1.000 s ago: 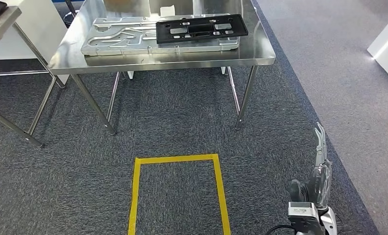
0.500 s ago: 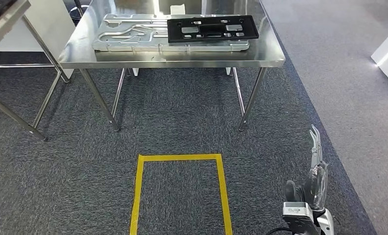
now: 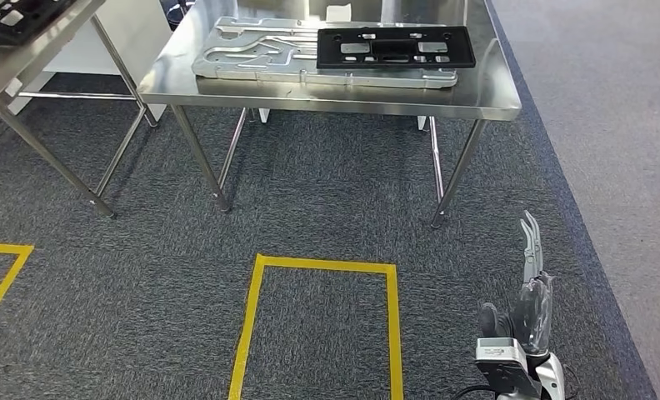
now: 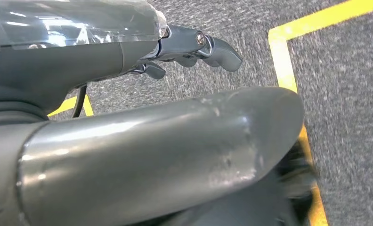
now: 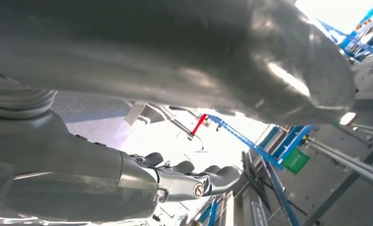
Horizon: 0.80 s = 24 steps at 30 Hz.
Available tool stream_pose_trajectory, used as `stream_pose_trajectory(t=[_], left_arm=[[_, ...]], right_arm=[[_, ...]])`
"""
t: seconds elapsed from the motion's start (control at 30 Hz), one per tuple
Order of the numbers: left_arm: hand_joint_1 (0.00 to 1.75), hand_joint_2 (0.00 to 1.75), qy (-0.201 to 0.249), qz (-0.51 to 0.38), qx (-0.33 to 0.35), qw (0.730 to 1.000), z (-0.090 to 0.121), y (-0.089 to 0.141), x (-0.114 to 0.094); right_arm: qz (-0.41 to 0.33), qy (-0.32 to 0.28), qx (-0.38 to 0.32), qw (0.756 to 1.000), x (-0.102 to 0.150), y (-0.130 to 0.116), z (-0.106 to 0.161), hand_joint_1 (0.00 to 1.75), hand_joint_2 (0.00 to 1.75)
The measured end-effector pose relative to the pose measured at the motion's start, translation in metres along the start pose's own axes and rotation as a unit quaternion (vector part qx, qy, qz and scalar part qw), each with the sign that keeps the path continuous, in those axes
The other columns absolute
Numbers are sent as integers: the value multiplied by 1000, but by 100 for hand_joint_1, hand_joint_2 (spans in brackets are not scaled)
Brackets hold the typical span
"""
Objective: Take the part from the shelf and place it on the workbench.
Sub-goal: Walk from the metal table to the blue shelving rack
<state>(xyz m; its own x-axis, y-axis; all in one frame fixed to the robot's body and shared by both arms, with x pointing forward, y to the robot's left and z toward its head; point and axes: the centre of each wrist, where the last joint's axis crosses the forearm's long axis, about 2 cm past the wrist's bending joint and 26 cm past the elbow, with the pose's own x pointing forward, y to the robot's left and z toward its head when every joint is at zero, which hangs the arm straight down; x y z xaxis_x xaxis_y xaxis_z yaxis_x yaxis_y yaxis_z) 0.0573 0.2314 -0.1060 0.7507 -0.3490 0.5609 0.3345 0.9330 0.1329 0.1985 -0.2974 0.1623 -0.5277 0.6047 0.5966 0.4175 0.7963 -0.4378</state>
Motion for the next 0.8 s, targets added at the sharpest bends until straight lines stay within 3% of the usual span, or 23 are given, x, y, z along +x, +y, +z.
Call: stream_pose_trajectory(t=[0.8], left_arm=[[0, 0, 4, -4, -3, 1000, 2, -3, -2]], right_arm=[[-14, 0, 30, 999, 0, 2, 7, 0, 0]])
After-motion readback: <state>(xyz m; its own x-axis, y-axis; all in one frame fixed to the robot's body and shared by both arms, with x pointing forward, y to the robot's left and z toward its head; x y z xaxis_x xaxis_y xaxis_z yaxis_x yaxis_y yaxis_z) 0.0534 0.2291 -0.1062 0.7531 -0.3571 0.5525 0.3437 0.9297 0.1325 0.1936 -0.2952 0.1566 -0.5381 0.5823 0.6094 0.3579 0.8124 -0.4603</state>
